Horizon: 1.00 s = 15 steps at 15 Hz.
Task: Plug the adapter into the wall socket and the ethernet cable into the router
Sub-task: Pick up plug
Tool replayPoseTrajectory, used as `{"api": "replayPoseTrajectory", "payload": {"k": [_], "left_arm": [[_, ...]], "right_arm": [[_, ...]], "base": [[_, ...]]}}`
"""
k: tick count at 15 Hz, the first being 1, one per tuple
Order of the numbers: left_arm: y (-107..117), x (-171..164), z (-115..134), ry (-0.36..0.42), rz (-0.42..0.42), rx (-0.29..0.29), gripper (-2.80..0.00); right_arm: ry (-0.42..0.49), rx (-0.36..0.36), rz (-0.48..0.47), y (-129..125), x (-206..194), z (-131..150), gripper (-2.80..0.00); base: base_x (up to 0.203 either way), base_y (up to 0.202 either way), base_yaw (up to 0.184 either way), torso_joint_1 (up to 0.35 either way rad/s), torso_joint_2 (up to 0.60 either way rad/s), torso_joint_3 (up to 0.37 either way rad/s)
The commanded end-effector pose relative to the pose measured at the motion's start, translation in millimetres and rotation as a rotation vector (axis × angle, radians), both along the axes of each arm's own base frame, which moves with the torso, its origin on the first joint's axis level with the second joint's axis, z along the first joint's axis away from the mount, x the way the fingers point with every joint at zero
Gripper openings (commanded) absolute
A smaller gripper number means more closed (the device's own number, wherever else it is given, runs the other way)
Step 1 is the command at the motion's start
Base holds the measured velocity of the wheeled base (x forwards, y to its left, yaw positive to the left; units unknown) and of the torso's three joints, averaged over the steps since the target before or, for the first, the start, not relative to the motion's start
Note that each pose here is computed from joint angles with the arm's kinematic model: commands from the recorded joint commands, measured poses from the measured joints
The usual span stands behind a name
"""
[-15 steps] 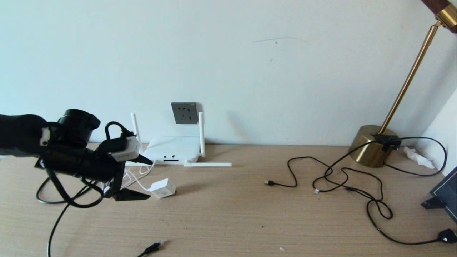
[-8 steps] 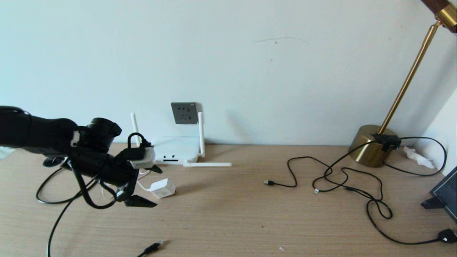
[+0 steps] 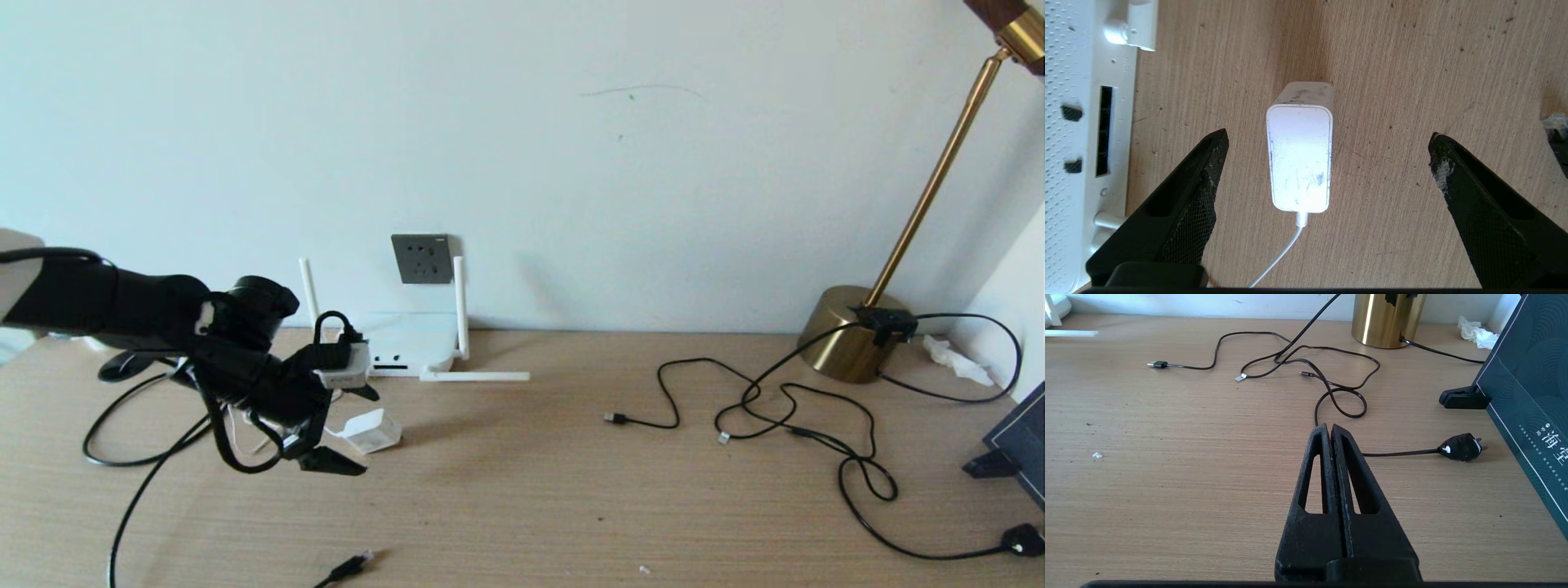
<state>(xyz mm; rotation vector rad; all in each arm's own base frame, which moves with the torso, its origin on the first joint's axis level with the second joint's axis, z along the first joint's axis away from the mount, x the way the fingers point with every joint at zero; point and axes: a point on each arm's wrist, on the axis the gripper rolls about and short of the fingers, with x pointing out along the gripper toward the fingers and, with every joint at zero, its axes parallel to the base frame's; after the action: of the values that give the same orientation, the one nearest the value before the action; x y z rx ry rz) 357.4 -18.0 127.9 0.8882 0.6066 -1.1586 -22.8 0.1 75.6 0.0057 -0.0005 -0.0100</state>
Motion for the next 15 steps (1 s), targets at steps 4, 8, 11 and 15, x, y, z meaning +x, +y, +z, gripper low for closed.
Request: {"api": "replayPoseTrajectory", "payload": {"k": [4, 8, 11, 15], "left_arm": [[-7.1, 3.4, -4.9, 0.008, -0.022, 0.012, 0.0], [-6.9, 6.1, -5.9, 0.007, -0.015, 0.03, 0.0], [-6.9, 8.2, -9.7, 0.014, -0.014, 0.033, 0.0], [-8.1, 9.9, -11.1, 0.015, -0.018, 0.032, -2.8]], "right_arm": [[0.0, 0.0, 0.001, 0.0, 0.0, -0.1, -2.8], [-0.001, 0.0, -0.001, 0.0, 0.0, 0.1, -2.8], [-0.001, 0.0, 0.0, 0.0, 0.0, 0.0, -2.8], [-0.001, 0.0, 0.0, 0.0, 0.0, 0.0, -2.8]], "base": [[0.0, 0.0, 0.0, 0.0, 0.0, 0.0], [0.0, 0.0, 0.0, 0.0, 0.0, 0.0], [0.0, 0.0, 0.0, 0.0, 0.0, 0.0], [0.0, 0.0, 0.0, 0.0, 0.0, 0.0]]}}
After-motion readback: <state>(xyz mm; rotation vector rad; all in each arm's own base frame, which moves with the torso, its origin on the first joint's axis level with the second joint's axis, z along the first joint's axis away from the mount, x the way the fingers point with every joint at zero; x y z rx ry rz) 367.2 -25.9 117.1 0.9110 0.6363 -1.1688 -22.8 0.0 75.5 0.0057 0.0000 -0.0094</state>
